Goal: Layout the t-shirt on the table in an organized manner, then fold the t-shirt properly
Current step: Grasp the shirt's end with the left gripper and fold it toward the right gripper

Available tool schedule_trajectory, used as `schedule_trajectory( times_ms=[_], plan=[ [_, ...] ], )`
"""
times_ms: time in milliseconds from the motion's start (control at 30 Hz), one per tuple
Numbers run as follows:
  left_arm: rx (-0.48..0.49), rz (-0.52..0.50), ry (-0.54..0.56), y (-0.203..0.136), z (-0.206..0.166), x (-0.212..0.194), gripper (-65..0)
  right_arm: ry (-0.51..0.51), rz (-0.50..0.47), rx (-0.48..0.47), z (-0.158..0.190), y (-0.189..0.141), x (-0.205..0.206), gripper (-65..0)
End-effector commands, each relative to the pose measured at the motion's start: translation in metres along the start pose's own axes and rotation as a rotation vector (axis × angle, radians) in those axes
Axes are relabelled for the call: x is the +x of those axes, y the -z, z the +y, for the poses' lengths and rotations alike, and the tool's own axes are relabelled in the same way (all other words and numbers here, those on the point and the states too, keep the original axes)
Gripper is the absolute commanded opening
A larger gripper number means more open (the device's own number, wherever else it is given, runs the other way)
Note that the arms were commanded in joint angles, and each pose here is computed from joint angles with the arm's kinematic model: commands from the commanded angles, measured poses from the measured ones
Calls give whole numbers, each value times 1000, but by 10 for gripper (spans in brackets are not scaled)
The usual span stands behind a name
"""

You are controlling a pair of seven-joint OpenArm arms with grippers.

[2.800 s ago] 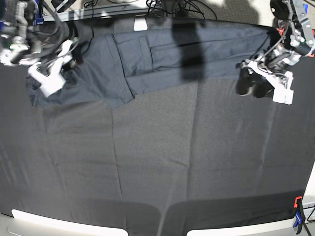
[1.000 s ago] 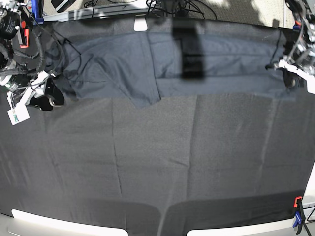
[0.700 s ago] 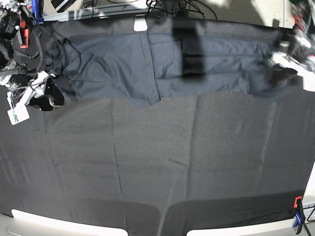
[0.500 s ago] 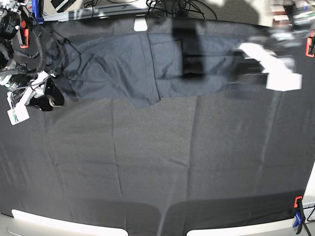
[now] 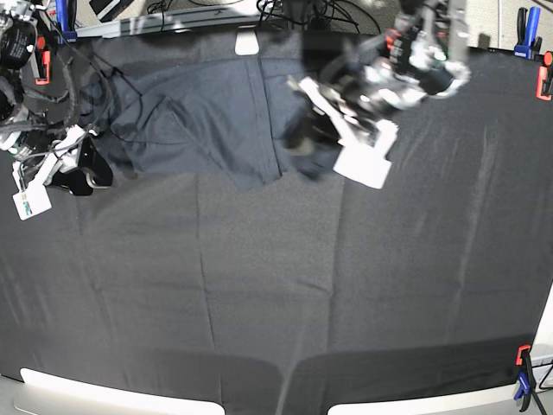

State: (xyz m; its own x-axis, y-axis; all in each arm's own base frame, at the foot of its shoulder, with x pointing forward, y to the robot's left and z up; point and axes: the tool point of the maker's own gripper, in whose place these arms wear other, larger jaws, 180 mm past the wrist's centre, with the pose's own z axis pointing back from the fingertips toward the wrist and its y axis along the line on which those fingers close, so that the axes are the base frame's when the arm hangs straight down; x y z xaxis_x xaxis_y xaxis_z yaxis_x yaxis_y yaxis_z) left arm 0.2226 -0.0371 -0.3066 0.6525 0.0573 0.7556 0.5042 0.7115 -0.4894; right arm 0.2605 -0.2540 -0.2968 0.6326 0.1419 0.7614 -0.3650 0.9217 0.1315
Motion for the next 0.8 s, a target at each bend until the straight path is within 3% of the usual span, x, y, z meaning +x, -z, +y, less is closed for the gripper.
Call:
schedule_trajectory(
  times_ms=[0, 67, 233, 367, 433, 767],
  plan=[
    [-20, -50, 7, -1, -7, 14, -650, -25, -54, 4, 0, -5, 17, -396],
    [-12, -51, 16, -1, -5, 14, -650, -25, -54, 4, 0, -5, 16, -396],
    [-43, -168, 6, -3, -11, 35, -354, -25, -54, 4, 0, -5, 17, -396],
    [-175, -217, 40, -6, -33, 49, -343, -25, -54, 4, 0, -5, 16, -396],
    [-197, -197, 59, -5, -37, 49, -343, -25, -53, 4, -1, -5, 16, -396],
    [-33, -12, 206, -1, -4, 16, -343, -25, -41, 3, -1, -5, 14, -396]
  ],
)
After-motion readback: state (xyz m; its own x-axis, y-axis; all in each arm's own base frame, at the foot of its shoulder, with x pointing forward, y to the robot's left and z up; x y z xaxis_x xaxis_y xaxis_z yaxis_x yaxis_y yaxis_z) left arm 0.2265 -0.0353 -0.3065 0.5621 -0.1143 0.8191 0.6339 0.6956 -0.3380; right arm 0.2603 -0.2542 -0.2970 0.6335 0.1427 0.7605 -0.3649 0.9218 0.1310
